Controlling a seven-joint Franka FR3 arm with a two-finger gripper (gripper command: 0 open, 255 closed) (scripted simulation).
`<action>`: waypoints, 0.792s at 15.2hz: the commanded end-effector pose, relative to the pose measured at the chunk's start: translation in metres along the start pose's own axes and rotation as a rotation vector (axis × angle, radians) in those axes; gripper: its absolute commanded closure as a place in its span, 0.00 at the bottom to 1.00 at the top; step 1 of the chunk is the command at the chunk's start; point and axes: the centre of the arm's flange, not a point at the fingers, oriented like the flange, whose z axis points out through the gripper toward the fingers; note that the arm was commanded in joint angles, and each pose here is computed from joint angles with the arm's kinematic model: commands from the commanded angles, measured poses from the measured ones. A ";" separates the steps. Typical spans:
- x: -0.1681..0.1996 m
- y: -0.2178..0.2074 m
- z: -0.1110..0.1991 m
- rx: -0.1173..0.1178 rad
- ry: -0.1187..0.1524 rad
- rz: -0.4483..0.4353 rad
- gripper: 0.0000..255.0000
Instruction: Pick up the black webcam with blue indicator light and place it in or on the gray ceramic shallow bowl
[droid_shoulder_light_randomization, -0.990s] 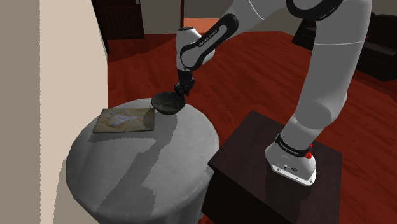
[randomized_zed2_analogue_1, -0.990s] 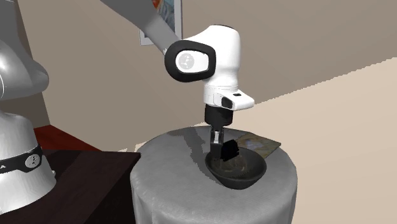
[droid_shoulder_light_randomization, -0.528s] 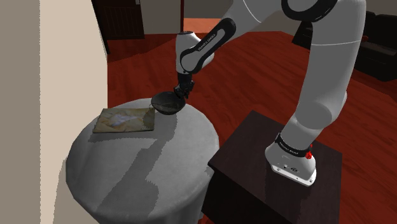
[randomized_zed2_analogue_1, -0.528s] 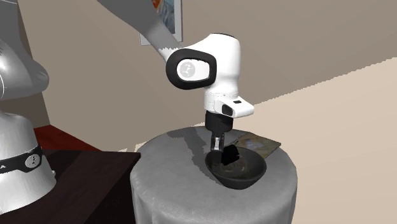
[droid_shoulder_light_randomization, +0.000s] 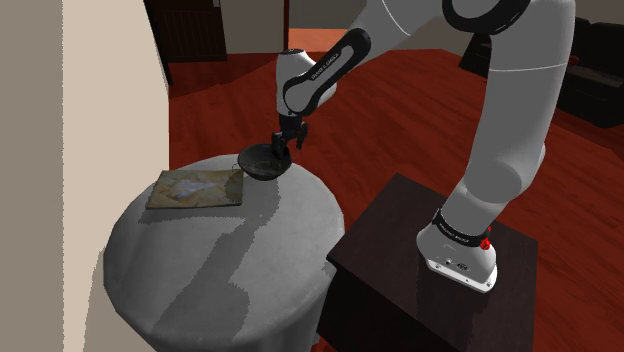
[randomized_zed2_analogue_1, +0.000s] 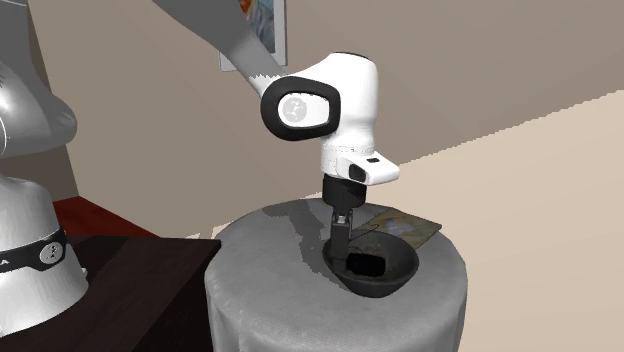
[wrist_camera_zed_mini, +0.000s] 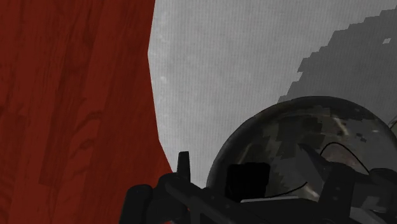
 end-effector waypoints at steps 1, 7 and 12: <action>0.000 0.000 0.000 0.000 0.000 0.000 0.00; 0.000 0.000 -0.050 0.000 0.000 0.000 0.00; 0.000 0.000 -0.050 0.000 0.000 0.000 0.00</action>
